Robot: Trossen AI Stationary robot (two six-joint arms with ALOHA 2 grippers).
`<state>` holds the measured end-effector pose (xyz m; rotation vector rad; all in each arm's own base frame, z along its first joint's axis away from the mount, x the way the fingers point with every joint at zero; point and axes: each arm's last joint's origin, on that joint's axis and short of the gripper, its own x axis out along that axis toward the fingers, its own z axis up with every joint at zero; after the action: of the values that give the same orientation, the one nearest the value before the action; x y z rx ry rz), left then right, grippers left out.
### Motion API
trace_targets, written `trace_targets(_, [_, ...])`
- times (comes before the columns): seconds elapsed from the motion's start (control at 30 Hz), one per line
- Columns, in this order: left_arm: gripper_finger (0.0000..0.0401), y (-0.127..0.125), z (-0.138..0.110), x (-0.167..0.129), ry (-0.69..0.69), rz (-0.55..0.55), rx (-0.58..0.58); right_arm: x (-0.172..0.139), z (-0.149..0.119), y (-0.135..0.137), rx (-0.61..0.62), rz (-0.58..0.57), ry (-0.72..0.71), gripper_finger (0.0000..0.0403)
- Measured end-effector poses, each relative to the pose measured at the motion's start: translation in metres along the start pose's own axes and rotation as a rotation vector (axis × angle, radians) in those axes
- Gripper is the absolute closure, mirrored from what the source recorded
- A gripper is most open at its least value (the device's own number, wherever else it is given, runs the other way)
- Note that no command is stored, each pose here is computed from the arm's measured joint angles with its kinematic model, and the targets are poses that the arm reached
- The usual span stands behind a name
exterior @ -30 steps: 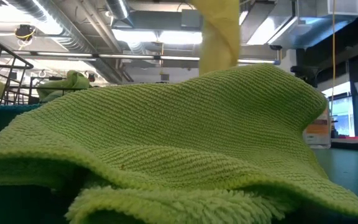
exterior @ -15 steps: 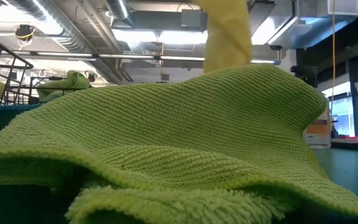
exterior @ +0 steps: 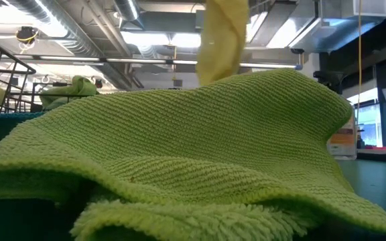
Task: Sort microfiber towel by color & place in baskets
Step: Put the yellow microfiber cloth into the gold wire basket
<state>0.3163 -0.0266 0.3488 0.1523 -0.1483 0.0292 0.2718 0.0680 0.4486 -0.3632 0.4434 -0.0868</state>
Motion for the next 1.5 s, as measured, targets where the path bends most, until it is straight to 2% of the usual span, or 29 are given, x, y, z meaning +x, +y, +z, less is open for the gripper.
trace_targets(0.47, [0.0281,0.0,0.0,0.0,0.002,-0.001,-0.004,-0.001,0.016,-0.004,0.028,-0.031,-0.152,0.0398])
trace_targets(0.73, [0.0284,0.0,-0.001,0.0,0.013,-0.003,-0.002,0.01,0.025,0.0,0.008,-0.046,-0.234,0.0397])
trace_targets(0.9, [0.0313,-0.001,-0.003,0.0,0.027,-0.005,0.0,0.016,0.024,0.003,-0.015,-0.046,-0.222,0.0397])
trace_targets(1.13, [0.0391,0.002,-0.003,0.001,0.029,0.006,0.003,0.017,0.024,0.003,-0.016,-0.046,-0.219,0.0397])
trace_targets(1.37, [0.0398,0.004,-0.004,0.001,0.029,0.011,0.004,0.017,0.024,0.003,-0.015,-0.047,-0.218,0.0394])
trace_targets(1.5, [0.0399,0.004,-0.004,0.001,0.029,0.011,0.003,0.017,0.024,0.003,-0.015,-0.047,-0.218,0.036])
